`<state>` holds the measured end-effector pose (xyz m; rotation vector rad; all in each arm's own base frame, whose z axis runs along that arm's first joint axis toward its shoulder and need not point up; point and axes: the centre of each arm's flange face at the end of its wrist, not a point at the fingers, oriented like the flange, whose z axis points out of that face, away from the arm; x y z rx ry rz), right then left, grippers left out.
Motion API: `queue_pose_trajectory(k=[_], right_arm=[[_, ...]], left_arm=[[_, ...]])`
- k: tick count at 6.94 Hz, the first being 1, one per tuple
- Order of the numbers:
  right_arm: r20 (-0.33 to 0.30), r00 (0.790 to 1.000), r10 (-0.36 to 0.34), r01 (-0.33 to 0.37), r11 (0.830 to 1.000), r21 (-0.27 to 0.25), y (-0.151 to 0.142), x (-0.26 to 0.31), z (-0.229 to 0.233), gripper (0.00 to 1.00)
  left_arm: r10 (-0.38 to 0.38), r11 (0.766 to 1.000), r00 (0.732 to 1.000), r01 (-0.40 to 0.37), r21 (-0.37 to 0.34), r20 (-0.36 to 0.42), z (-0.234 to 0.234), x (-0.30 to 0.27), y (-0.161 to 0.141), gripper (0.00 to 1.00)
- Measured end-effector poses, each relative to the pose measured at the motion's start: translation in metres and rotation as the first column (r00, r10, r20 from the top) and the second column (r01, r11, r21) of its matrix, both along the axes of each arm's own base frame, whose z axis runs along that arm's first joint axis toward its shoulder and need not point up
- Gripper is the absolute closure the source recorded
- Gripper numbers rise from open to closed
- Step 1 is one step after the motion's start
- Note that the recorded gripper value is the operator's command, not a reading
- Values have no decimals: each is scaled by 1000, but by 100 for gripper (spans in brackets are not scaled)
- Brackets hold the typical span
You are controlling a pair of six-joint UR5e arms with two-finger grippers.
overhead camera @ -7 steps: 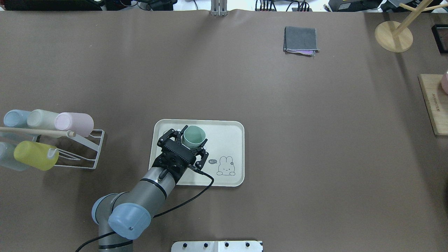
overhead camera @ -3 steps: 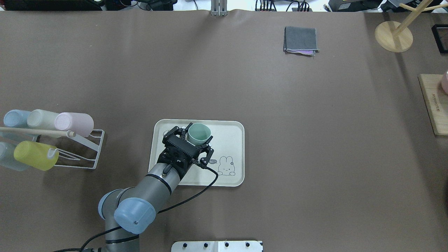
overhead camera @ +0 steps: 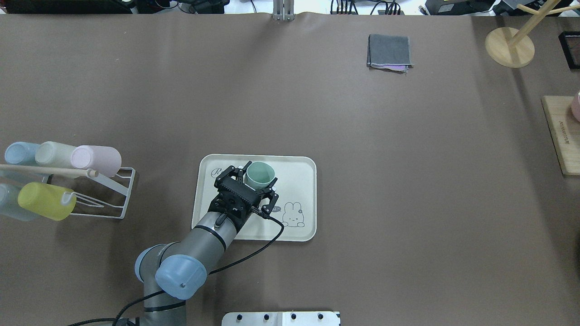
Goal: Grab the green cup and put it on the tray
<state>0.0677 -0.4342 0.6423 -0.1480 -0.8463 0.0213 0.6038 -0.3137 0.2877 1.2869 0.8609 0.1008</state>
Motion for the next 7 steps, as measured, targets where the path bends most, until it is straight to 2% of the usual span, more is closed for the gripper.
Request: queue_pose_trajectory(k=[3,7], right_arm=[[0,1000,0,0,1000,0,0,0,0,0],[0,1000,0,0,1000,1,0,0,-1,0]], left_arm=[[11,1000,999,-11,11,-42,-2,-1,1,16],[14,1000,999,-14,12,-49,0,-2,2,16]])
